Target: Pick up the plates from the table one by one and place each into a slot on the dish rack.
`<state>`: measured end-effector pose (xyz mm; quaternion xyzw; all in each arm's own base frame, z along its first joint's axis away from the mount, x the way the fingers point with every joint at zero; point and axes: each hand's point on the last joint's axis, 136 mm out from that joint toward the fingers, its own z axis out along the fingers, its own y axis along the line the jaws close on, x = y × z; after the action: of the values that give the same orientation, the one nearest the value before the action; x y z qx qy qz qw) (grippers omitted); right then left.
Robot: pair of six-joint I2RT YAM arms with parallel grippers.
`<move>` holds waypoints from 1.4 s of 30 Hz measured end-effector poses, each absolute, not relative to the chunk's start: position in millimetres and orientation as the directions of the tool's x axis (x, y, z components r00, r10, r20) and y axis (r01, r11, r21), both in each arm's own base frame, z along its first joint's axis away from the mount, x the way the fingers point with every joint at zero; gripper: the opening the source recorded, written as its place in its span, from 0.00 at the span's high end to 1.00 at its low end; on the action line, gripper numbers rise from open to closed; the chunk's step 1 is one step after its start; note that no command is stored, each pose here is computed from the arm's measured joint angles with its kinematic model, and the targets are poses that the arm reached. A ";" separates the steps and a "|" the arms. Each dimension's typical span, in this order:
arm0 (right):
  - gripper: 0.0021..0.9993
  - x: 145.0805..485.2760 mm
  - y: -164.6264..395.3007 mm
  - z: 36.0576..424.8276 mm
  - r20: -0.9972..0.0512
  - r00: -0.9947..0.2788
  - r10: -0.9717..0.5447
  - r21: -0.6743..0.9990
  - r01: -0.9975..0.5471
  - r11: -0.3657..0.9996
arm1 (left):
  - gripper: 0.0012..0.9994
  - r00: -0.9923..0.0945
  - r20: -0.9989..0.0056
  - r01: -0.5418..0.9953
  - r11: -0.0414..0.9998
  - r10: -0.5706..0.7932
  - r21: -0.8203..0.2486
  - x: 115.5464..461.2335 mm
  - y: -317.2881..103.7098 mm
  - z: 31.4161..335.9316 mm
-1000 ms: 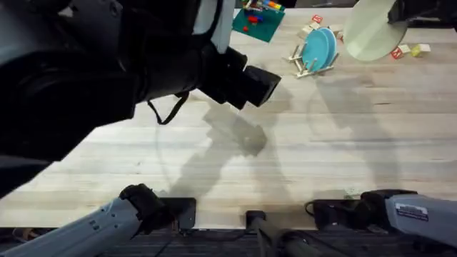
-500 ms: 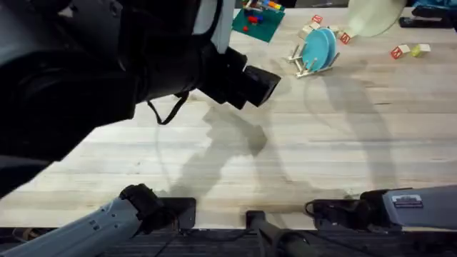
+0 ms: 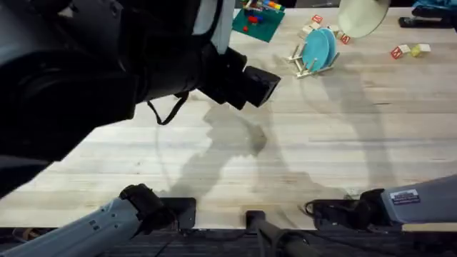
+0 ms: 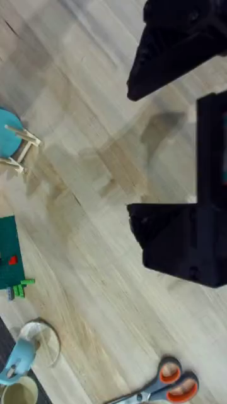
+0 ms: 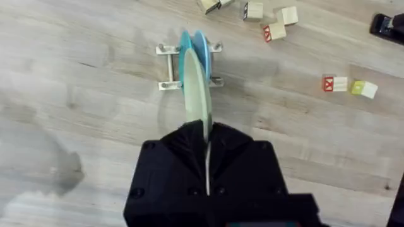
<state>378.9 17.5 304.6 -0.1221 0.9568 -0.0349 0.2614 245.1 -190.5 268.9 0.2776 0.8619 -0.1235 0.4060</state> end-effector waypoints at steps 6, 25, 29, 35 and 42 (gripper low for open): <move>0.97 378.5 25.0 304.7 -0.493 -0.829 -0.265 -0.129 -0.232 0.964 | 0.01 -0.516 -0.768 0.579 0.815 0.378 0.013 245.1 -190.5 268.9; 0.97 414.0 59.5 259.4 -0.435 -0.854 -0.285 -0.096 -0.270 0.958 | 0.01 -0.516 -0.769 0.579 0.815 0.378 0.013 245.1 -190.5 268.9; 0.97 419.8 60.4 256.0 -0.439 -0.853 -0.283 -0.096 -0.269 0.958 | 0.01 -0.516 -0.768 0.579 0.815 0.378 0.013 245.1 -190.5 268.9; 0.97 428.0 61.7 237.7 -0.405 -0.870 -0.280 -0.090 -0.267 0.959 | 0.01 -0.516 -0.769 0.579 0.815 0.378 0.013 245.1 -190.5 269.0; 0.97 439.2 58.3 208.4 -0.345 -0.895 -0.284 -0.110 -0.262 0.959 | 0.01 -0.517 -0.768 0.579 0.815 0.379 0.013 245.0 -190.5 268.7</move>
<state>439.2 58.3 208.4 -0.1403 0.9729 -0.0304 0.1815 245.0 -190.5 268.7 0.2777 0.8620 -0.1234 0.4057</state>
